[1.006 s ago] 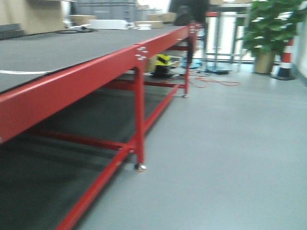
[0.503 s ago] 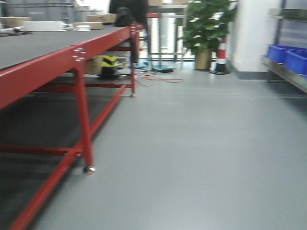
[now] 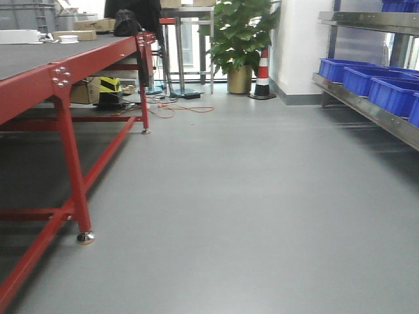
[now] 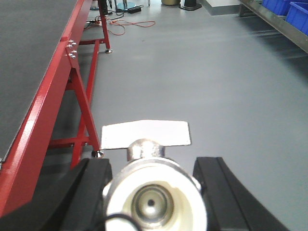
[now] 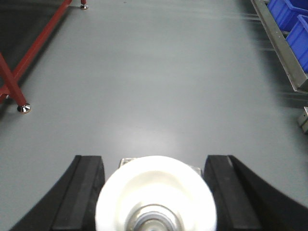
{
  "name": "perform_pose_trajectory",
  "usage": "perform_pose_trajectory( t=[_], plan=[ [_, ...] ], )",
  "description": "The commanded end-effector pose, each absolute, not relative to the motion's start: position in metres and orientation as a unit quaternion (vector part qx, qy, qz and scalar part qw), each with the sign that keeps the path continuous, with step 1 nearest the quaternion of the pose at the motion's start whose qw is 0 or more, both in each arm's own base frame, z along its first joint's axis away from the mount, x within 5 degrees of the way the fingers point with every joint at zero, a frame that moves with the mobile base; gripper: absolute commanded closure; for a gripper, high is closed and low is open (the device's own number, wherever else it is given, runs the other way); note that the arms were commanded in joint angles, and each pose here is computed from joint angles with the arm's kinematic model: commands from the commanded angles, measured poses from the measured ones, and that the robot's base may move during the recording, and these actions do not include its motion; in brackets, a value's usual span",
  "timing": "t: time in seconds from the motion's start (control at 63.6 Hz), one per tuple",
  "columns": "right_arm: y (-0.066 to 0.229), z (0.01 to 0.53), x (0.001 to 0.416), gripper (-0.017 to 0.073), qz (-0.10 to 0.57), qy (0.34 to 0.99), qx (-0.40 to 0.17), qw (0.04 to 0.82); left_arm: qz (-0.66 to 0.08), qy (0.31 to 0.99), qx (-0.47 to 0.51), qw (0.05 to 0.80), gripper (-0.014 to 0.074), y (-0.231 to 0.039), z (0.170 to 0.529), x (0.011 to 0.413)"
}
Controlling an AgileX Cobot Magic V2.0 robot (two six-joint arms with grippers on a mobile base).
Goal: Place valve from conveyor to right shelf box
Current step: 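Turn the base away from the conveyor holding both valves, then drive the base up to the steel shelf of blue bins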
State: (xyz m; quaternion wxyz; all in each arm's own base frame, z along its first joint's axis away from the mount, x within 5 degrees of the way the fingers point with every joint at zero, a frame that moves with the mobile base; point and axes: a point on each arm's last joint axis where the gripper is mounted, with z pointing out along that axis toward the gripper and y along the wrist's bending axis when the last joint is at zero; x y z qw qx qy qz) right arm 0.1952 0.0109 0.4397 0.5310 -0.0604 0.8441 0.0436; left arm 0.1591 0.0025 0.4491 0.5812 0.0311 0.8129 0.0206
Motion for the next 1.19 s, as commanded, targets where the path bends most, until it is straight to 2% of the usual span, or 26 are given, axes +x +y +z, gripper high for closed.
perform_pose_trajectory(
  t=[0.0, 1.179],
  plan=[
    [0.0099, 0.4541, 0.1922, 0.0713, 0.038, 0.816, -0.057, 0.574, 0.019, 0.794, 0.028, 0.607, 0.0705, 0.0021, 0.4568, 0.157],
    [0.0099, 0.4541, 0.1922, 0.0713, 0.038, 0.816, -0.057, 0.574, 0.019, 0.793, 0.028, 0.608, 0.0705, 0.0021, 0.4571, 0.1565]
  ],
)
